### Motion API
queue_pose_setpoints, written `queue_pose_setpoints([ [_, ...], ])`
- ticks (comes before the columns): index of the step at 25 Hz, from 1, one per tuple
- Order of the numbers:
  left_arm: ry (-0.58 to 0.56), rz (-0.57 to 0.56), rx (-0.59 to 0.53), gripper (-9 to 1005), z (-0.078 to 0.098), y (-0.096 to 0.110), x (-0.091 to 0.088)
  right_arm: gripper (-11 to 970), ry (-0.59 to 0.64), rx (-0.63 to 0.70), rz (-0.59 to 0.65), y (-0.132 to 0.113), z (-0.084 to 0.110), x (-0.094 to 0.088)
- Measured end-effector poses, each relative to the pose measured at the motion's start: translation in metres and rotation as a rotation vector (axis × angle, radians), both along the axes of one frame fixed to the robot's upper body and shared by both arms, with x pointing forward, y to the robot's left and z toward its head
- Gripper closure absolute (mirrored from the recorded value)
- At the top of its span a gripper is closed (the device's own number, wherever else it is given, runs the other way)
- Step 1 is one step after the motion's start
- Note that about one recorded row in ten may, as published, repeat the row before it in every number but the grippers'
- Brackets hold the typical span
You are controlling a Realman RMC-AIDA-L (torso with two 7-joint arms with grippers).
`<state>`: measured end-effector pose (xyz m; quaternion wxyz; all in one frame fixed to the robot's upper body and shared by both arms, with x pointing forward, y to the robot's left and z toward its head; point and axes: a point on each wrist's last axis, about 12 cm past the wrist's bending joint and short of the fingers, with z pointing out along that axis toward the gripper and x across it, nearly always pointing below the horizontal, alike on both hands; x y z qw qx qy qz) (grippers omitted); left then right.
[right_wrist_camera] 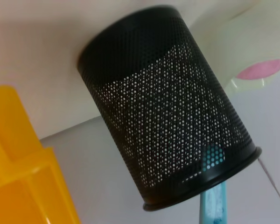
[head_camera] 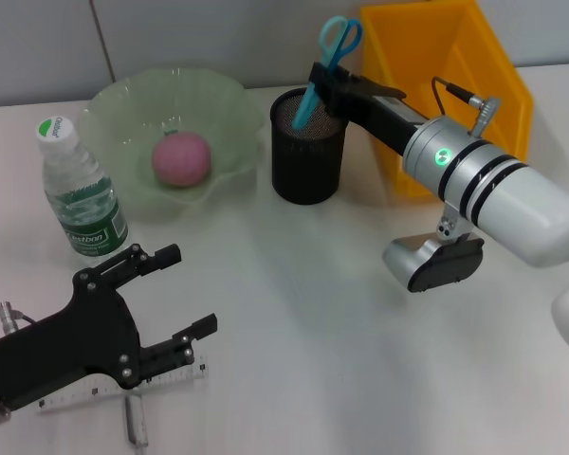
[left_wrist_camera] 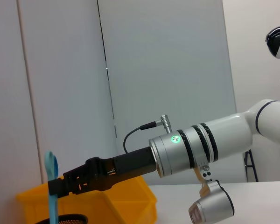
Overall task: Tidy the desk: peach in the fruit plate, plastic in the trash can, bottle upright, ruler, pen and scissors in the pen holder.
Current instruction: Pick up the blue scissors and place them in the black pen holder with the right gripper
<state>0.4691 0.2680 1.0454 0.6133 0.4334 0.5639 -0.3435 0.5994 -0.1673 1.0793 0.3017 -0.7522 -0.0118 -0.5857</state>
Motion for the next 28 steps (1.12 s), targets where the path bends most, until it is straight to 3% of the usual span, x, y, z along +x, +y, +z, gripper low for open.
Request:
queue_pose_setpoints([
  [15, -0.049, -0.001, 0.007, 204, -0.006, -0.004, -0.006, 721, -0.015, -0.082, 0.006, 0.003, -0.005, -0.002],
  [24, -0.056, 0.006, -0.003, 204, -0.007, -0.004, -0.010, 662, -0.021, -0.066, -0.003, 0.007, -0.005, -0.005],
  [28, -0.084, 0.009, 0.000, 204, -0.011, -0.007, -0.016, 591, -0.021, -0.055, -0.012, 0.009, -0.006, -0.007],
])
